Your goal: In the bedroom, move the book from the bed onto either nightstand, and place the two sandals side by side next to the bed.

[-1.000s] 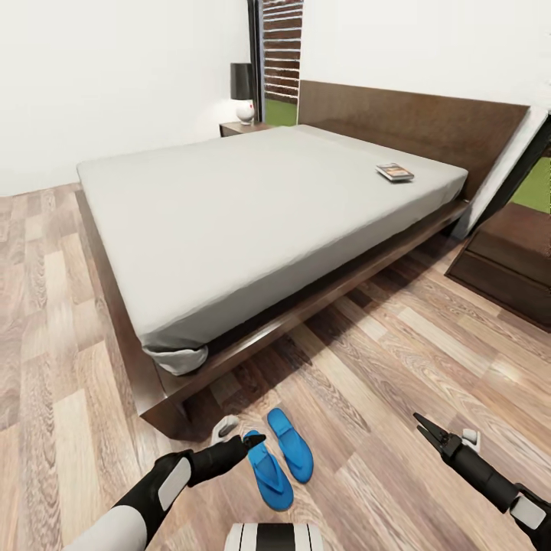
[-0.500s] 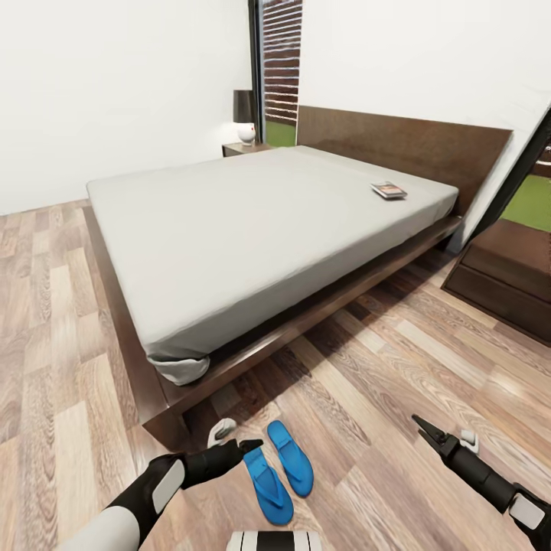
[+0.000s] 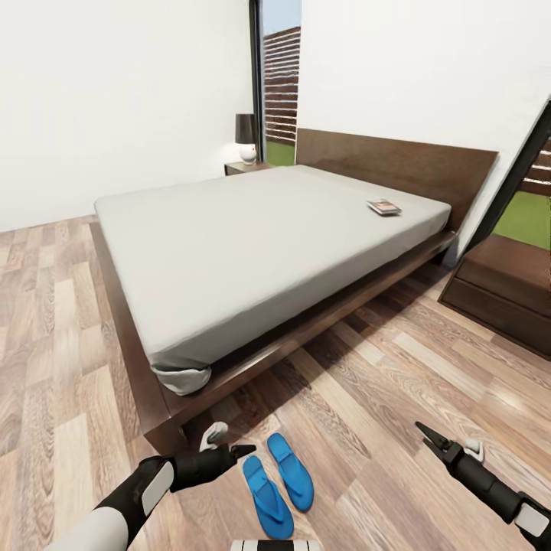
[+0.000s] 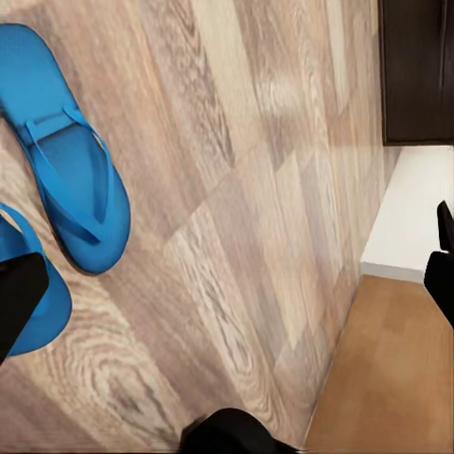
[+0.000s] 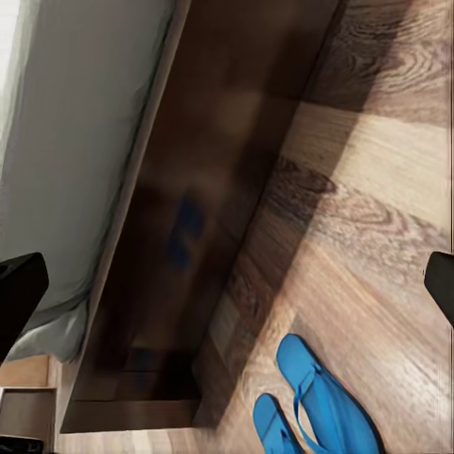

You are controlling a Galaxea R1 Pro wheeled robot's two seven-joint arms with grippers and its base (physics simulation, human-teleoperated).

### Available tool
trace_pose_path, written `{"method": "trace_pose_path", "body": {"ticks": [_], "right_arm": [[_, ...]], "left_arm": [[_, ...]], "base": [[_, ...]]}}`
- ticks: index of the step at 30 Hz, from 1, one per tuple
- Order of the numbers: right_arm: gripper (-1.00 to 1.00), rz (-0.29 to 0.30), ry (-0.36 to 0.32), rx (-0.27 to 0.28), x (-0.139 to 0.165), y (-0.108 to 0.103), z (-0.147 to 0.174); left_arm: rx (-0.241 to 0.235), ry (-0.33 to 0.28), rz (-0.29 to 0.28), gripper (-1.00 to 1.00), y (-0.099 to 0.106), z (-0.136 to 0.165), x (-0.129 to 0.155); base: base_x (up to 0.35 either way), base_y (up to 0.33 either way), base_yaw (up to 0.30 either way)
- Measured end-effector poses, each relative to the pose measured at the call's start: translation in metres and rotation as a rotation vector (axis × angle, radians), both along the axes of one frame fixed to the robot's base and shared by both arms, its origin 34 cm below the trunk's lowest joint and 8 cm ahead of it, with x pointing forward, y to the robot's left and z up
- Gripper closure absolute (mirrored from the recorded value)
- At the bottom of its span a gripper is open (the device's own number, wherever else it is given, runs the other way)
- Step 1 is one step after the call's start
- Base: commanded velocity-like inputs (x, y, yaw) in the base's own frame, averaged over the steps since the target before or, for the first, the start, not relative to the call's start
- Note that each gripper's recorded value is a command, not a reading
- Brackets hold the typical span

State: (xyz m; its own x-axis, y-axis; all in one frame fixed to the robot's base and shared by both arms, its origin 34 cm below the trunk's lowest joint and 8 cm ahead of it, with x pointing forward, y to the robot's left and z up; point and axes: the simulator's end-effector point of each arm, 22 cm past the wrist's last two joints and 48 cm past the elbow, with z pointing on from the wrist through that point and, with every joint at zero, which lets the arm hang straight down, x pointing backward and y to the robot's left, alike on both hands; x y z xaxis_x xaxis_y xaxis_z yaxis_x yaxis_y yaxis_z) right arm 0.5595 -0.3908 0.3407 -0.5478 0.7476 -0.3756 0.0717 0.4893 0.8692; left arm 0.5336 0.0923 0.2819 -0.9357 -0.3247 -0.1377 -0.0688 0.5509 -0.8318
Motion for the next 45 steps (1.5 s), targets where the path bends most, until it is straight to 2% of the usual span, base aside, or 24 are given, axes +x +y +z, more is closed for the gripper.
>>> {"method": "trace_pose_path", "body": {"ticks": [6,20,45], "right_arm": [[-1.00,-0.009,-0.009,-0.005,0.000,-0.003,0.008],[-1.00,-0.042,0.023,-0.051,-0.006,-0.013,0.012],[-1.00,-0.049,0.046,-0.061,-0.009,-0.015,0.006]], "left_arm": [[0.002,-0.003,-0.002,-1.00,0.007,0.010,0.002],[0.006,-0.045,-0.004,-1.00,0.011,0.036,0.011],[0.008,-0.043,-0.004,-1.00,0.011,0.035,0.011]], "base": [[0.000,0.000,0.000],[0.000,0.000,0.000],[0.000,0.000,0.000]]}}
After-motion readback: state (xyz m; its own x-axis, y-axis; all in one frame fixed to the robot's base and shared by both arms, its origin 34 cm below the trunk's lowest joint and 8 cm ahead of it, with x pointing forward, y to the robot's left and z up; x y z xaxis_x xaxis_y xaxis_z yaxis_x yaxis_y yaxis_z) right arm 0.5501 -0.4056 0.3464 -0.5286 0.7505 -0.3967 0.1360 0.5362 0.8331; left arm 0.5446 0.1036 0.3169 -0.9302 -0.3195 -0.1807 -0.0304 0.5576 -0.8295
